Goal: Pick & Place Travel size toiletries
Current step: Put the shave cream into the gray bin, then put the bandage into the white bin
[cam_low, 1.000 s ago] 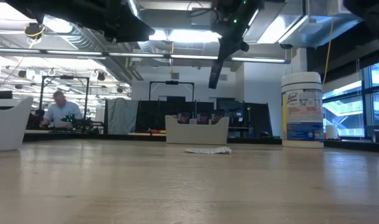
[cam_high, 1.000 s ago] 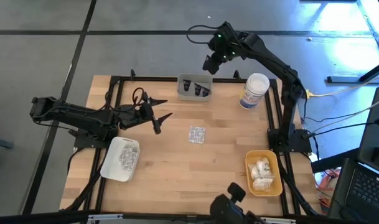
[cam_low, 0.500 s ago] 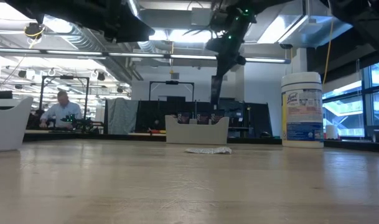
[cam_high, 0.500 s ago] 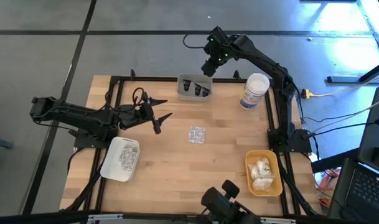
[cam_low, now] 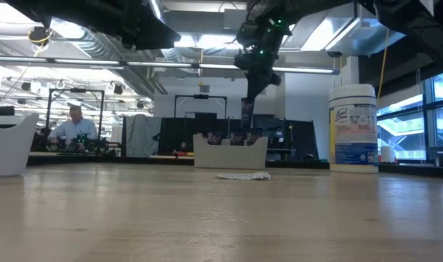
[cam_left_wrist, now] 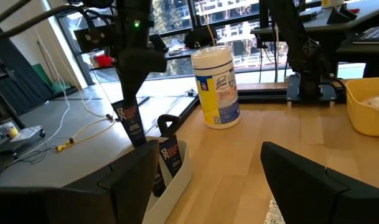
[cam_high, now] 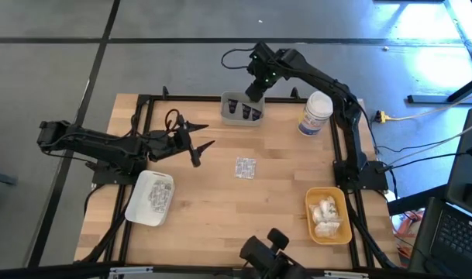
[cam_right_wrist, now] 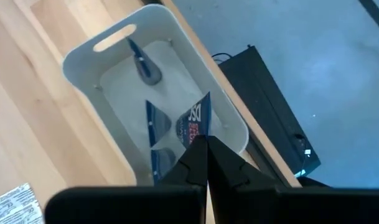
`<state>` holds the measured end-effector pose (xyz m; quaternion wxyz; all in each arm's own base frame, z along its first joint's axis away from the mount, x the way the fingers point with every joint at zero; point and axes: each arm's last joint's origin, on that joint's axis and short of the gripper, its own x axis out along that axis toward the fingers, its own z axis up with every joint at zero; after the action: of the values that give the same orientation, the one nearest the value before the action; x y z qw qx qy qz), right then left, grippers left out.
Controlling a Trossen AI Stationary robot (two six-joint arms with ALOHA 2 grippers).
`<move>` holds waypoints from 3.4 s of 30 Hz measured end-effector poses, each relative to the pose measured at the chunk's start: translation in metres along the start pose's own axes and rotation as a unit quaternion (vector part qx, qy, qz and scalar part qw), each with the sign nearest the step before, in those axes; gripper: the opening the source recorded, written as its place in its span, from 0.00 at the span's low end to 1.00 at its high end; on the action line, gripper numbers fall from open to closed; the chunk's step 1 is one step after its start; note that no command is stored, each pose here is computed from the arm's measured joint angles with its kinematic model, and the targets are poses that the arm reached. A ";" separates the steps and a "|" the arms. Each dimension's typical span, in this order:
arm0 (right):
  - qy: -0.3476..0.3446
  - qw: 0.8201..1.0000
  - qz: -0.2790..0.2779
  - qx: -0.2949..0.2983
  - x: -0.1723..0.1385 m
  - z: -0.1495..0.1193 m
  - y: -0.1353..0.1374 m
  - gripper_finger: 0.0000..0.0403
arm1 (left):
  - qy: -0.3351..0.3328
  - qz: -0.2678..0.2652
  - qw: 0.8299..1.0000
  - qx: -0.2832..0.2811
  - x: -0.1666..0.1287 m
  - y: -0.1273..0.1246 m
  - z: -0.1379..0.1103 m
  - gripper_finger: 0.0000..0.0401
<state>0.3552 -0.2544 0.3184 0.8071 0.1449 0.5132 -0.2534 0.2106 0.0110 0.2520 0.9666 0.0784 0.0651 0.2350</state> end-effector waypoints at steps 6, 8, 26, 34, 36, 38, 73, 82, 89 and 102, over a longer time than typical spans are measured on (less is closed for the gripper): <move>0.013 1.000 -0.002 -0.006 0.013 -0.004 0.004 0.00 | 0.000 0.000 1.000 0.000 0.000 0.000 0.000 0.70; 0.025 1.000 -0.009 -0.007 0.022 -0.008 0.004 0.00 | 0.000 0.000 1.000 0.000 0.000 0.000 0.000 0.70; 0.020 1.000 0.001 -0.005 0.067 -0.022 0.002 0.00 | 0.000 0.000 1.000 0.000 0.000 0.000 0.000 0.70; 0.015 1.000 0.001 -0.006 0.071 -0.023 0.002 0.00 | 0.000 0.000 1.000 0.000 0.000 0.000 0.000 0.70; 0.015 1.000 0.001 -0.006 0.071 -0.023 0.002 0.00 | 0.000 0.000 1.000 0.000 0.000 0.000 0.000 0.70; 0.015 1.000 0.001 -0.006 0.071 -0.023 0.002 0.00 | 0.000 0.000 1.000 0.000 0.000 0.000 0.000 0.70; 0.019 1.000 0.000 0.005 0.091 -0.034 0.006 0.00 | 0.000 0.000 1.000 -0.001 0.000 0.000 0.000 0.70; 0.017 1.000 0.003 0.005 0.092 -0.034 0.006 0.00 | 0.000 0.000 1.000 -0.001 0.000 0.000 0.000 0.70; 0.028 1.000 0.002 0.009 0.096 -0.036 0.006 0.11 | 0.000 0.000 1.000 -0.001 0.000 0.000 0.000 0.70; 0.024 1.000 0.003 0.007 0.096 -0.035 0.006 0.31 | 0.000 0.000 1.000 -0.001 0.000 0.000 0.000 0.70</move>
<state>0.3651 -0.2567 0.2163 0.7945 0.1579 0.5299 -0.2511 0.2107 0.0109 0.2520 0.9668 0.0777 0.0651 0.2346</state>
